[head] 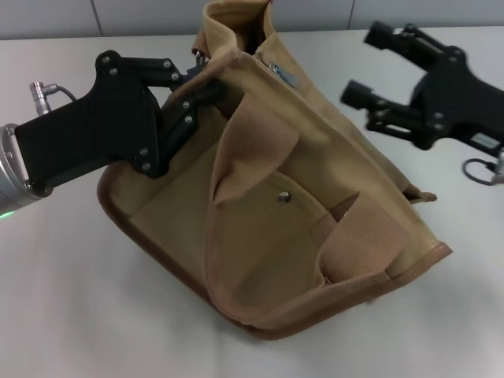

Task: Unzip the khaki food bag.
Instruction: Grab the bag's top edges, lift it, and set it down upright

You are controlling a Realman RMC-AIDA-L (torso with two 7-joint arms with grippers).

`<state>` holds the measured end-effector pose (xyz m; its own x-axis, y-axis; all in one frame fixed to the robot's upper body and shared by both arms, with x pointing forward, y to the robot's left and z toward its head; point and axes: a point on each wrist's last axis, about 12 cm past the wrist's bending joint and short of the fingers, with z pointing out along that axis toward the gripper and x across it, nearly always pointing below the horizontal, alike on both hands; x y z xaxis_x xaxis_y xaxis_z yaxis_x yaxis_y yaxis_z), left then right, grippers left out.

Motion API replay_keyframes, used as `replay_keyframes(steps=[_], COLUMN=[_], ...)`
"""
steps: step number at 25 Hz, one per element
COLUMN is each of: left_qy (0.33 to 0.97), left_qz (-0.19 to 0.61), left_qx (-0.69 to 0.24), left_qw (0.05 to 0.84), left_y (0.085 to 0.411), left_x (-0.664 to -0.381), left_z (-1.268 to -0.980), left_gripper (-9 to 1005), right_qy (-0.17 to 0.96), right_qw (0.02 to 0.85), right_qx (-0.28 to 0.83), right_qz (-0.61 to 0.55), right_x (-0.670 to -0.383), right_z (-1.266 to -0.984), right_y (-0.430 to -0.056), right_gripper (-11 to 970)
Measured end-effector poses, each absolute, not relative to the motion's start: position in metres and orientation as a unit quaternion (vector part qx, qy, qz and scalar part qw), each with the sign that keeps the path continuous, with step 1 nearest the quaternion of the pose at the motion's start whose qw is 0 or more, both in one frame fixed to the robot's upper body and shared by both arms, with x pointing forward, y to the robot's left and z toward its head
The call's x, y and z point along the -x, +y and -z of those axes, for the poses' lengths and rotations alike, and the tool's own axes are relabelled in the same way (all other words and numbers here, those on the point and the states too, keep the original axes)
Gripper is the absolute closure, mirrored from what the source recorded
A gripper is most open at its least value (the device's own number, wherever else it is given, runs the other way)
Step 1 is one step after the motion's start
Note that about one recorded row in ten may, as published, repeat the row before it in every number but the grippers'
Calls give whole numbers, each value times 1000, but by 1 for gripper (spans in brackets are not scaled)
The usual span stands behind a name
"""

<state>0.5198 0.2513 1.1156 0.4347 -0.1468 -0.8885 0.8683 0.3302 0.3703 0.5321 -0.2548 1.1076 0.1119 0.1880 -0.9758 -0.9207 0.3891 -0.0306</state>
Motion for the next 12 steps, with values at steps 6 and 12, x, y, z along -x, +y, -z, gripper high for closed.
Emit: replay_keyframes(steps=[6, 12], left_qy=[392, 387], left_qz=[358, 361], left_qx=[-458, -459], left_qw=[713, 713], left_y=[250, 250], left_x=[-520, -519], left_z=[-1116, -1117], left_gripper=[911, 911], right_qy=[492, 474], right_qw=[664, 685], right_qx=[399, 409], right_qz=[-398, -374], right_x=[-536, -533], right_z=[-1100, -1093], right_y=[-231, -221], right_gripper=[121, 165])
